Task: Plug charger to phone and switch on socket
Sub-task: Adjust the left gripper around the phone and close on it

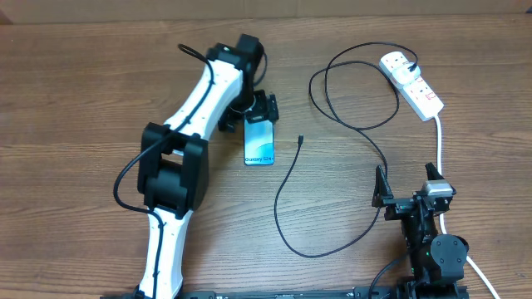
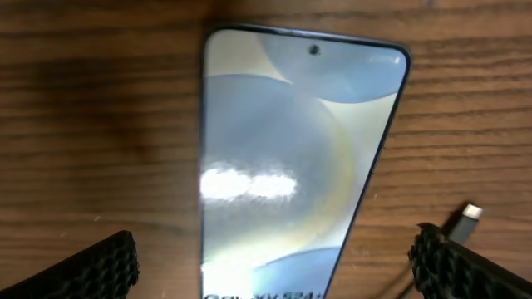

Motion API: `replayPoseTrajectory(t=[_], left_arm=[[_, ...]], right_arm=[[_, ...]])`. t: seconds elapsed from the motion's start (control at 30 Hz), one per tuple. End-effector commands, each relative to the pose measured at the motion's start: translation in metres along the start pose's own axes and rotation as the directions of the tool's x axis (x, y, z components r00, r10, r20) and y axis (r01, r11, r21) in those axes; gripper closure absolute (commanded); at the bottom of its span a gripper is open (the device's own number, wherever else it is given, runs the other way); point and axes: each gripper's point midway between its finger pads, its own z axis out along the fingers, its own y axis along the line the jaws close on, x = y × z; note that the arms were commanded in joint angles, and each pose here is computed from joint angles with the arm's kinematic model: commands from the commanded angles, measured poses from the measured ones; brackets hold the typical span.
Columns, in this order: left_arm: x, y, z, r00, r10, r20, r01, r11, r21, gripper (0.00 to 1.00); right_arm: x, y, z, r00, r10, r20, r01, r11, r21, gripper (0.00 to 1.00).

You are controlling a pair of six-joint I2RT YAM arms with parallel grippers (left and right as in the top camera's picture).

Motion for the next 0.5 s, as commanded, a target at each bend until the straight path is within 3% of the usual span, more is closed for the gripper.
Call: replayPoseTrajectory(t=[0.0, 0.47], left_arm=[[0.002, 0.004, 0.010, 0.999, 0.030, 0.032, -0.027, 0.995, -0.092, 0.00], [0.003, 0.016, 0.031, 0.998, 0.012, 0.055, -0.004, 0.989, -0.148, 0.01]], right_arm=[[0.001, -0.003, 0.000, 1.000, -0.004, 0.006, 0.004, 1.000, 0.013, 0.00], [0.001, -0.003, 0.000, 1.000, -0.004, 0.006, 0.004, 1.000, 0.013, 0.00]])
